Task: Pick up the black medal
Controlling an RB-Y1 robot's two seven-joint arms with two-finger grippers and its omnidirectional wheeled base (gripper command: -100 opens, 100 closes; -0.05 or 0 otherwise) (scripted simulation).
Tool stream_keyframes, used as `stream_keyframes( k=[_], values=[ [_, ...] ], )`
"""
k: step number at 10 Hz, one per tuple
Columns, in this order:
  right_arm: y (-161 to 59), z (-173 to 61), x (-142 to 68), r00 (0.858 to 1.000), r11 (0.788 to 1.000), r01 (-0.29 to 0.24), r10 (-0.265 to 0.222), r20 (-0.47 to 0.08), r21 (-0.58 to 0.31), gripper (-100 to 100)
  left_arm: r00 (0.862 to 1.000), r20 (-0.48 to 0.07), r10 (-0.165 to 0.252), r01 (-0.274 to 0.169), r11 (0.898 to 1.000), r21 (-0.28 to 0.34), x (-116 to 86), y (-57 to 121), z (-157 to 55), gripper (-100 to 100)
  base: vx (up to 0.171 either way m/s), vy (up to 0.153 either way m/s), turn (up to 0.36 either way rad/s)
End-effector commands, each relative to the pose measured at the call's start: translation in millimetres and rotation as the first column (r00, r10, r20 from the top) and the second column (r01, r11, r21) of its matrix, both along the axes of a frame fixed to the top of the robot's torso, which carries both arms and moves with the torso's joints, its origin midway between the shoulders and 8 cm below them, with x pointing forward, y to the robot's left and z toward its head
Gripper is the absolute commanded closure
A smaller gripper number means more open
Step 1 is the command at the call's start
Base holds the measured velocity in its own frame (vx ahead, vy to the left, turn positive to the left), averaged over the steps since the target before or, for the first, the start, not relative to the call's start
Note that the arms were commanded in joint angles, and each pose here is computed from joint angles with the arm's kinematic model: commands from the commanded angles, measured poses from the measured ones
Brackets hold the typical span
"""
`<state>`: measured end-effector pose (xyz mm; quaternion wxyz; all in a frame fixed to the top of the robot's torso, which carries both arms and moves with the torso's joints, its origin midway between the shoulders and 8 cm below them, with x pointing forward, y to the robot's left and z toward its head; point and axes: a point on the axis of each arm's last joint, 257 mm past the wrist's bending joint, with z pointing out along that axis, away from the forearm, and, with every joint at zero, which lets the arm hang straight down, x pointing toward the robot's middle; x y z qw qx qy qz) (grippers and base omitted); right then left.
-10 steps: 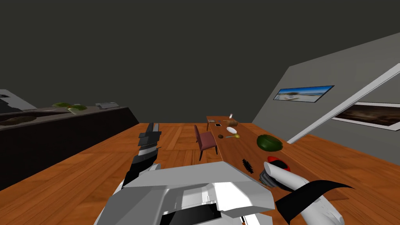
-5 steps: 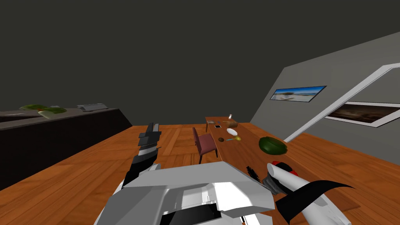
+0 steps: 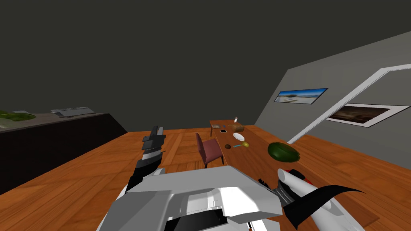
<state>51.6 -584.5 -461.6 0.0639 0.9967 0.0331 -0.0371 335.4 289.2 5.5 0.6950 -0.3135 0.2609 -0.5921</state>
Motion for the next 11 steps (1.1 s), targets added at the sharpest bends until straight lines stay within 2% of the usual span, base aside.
stream_keyframes(
  k=[1,10,11],
  values=[
    [6.9,-2.7,-8.5,0.999,0.998,0.036,-0.036,-0.017,0.044,-100,1.000,0.000,0.000,0.000,1.000,0.000,0.0,0.0,0.0,0,0.001,0.022,-0.063],
    [6.9,-2.7,-8.5,0.999,0.998,0.036,-0.036,-0.017,0.044,-100,1.000,0.000,0.000,0.000,1.000,0.000,0.0,0.0,0.0,0,0.000,0.002,-0.005],
    [11.3,-3.3,-11.4,0.998,0.997,0.059,-0.058,-0.022,0.058,-100,1.000,0.000,0.000,0.000,1.000,0.000,0.0,0.0,0.0,0,-0.002,-0.010,0.030]
  ],
)
